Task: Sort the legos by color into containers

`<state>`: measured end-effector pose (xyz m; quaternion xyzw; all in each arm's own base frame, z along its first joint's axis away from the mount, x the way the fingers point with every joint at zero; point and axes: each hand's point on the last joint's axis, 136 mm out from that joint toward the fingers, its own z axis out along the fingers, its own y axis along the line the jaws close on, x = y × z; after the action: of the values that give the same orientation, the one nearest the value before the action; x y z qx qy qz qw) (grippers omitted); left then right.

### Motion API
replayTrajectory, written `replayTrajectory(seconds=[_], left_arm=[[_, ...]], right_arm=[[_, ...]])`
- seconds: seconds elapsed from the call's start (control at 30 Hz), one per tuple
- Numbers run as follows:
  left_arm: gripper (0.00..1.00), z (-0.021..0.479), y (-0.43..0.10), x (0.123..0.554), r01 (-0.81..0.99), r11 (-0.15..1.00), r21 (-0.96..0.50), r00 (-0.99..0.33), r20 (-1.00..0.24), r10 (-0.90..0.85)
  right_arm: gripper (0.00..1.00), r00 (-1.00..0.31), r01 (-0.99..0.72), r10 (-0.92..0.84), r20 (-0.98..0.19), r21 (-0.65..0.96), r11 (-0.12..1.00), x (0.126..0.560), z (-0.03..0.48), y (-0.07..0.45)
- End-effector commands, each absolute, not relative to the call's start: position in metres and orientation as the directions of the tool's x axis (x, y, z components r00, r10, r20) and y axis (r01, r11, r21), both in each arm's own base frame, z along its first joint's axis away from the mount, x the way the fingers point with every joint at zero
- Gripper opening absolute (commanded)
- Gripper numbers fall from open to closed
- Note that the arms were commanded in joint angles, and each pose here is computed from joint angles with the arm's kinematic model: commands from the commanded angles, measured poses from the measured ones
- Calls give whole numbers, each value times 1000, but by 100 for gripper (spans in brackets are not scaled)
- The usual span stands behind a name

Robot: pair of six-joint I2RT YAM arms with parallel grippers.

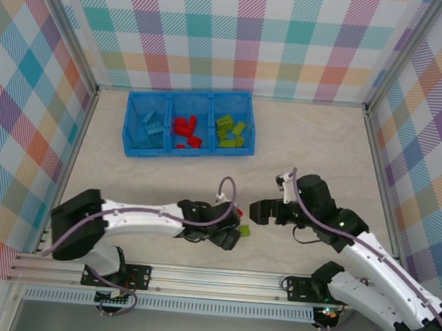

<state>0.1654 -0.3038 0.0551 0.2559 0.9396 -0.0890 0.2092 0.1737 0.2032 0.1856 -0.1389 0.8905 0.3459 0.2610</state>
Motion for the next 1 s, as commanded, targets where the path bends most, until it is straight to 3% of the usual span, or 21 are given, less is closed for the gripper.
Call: replayTrajectory(seconds=[0.0,0.13,0.33,0.6,0.77,0.97], left_arm=[[100,54,-321,169,570,821,-46,-754,-427,499],[94,40,-318,173,562,826,-28,-765,-396,507],[77,22,-312,170,586,810,15,-758,-341,555],[58,19,-312,173,576,818,0,-760,-367,536],[52,51,-306,183,551,833,-48,-759,-445,476],[51,131,-261,229,466,880,-86,-727,-605,325]], right_arm=[[100,-806,-447,-63,-589,535,717,170,191,199],[100,-807,-435,-50,-588,537,723,167,192,194],[100,-807,-429,-36,-589,543,722,167,191,194],[100,-812,-432,-44,-582,549,716,167,190,196],[100,-806,-487,-86,-586,574,658,157,194,205],[100,-802,-517,-109,-587,592,618,150,199,210]])
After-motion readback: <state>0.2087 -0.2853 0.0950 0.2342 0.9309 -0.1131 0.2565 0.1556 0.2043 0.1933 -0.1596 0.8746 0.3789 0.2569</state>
